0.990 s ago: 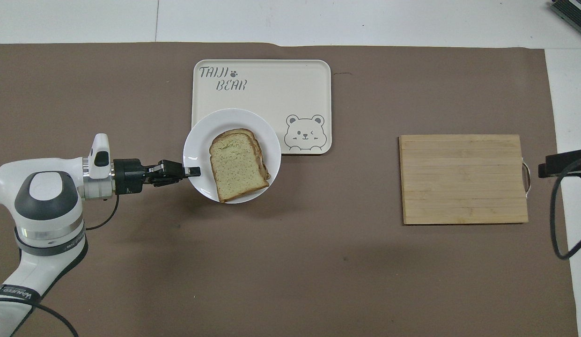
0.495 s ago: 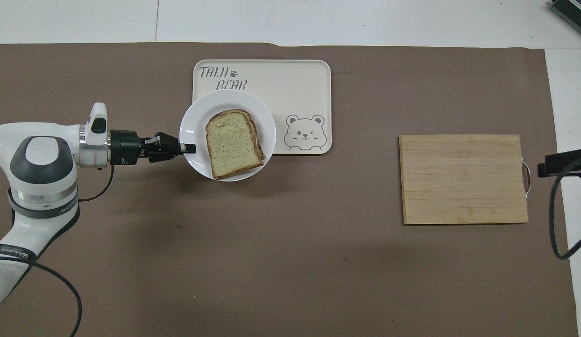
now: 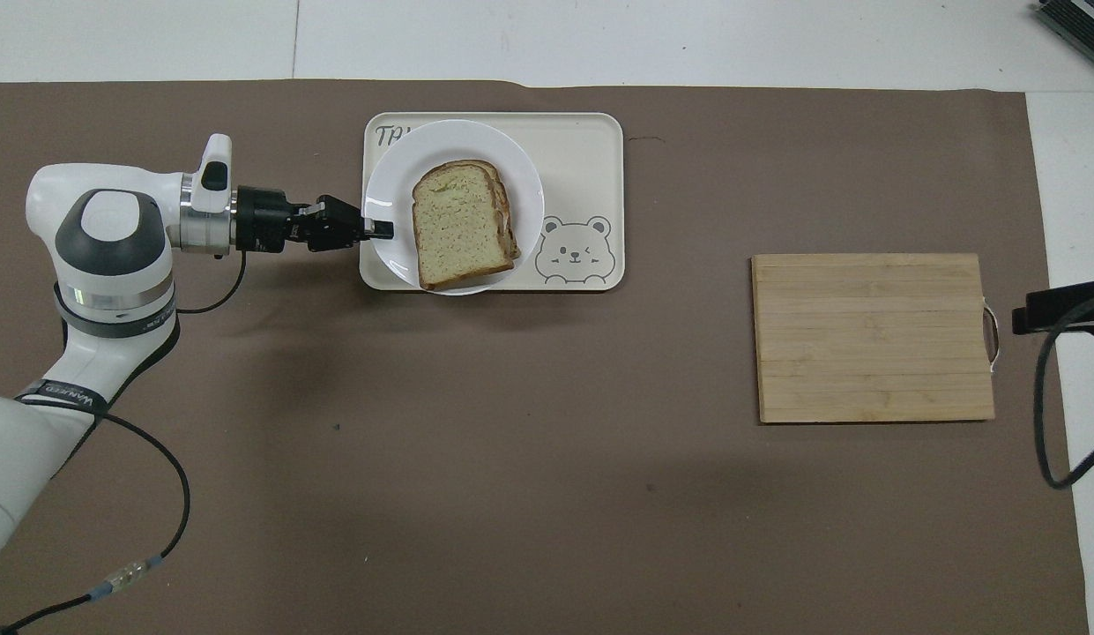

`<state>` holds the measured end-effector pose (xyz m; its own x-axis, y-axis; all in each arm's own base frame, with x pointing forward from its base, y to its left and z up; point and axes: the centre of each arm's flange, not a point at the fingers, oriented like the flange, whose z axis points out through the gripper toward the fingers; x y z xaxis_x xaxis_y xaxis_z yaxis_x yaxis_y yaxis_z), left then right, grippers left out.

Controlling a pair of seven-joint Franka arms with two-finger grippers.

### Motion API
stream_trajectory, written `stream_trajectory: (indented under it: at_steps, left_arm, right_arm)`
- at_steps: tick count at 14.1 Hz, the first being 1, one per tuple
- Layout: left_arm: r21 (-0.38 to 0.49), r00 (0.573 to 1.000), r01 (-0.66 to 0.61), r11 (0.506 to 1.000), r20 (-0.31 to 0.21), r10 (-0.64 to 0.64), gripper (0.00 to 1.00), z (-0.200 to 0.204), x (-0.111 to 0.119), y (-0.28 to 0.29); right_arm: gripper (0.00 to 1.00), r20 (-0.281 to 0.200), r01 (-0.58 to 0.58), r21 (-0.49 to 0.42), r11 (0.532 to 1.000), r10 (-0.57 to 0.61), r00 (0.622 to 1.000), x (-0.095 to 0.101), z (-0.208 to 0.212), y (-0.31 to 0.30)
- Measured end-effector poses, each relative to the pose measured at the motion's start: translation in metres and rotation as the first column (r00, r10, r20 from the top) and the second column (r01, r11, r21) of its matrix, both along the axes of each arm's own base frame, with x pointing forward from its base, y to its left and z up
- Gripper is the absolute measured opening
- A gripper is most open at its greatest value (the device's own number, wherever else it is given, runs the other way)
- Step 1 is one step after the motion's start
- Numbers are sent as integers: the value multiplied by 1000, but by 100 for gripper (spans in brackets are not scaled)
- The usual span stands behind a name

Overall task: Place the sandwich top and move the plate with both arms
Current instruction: 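Slide the plate with the left gripper onto the bear tray, then open the left gripper to release the plate rim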

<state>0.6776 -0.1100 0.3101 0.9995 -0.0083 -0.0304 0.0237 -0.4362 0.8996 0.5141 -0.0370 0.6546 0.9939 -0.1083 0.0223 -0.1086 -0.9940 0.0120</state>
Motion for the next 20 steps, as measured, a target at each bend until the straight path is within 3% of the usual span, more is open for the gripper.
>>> stream_trajectory:
  at_steps: [3, 12, 20]
  left_arm:
    - [-3, 1000, 14, 1000, 17, -14, 4, -7, 16, -8]
    - [48, 999, 34, 998, 30, -35, 4, -19, 17, -33]
    - [68, 1000, 8, 998, -5, -8, 4, -55, 17, -32]
  right_arm:
    - [100, 0, 0, 0, 1000, 0, 1000, 0, 0, 0]
    - [100, 0, 0, 0, 1000, 0, 1000, 0, 0, 0]
    - [100, 0, 0, 0, 1000, 0, 1000, 0, 0, 0]
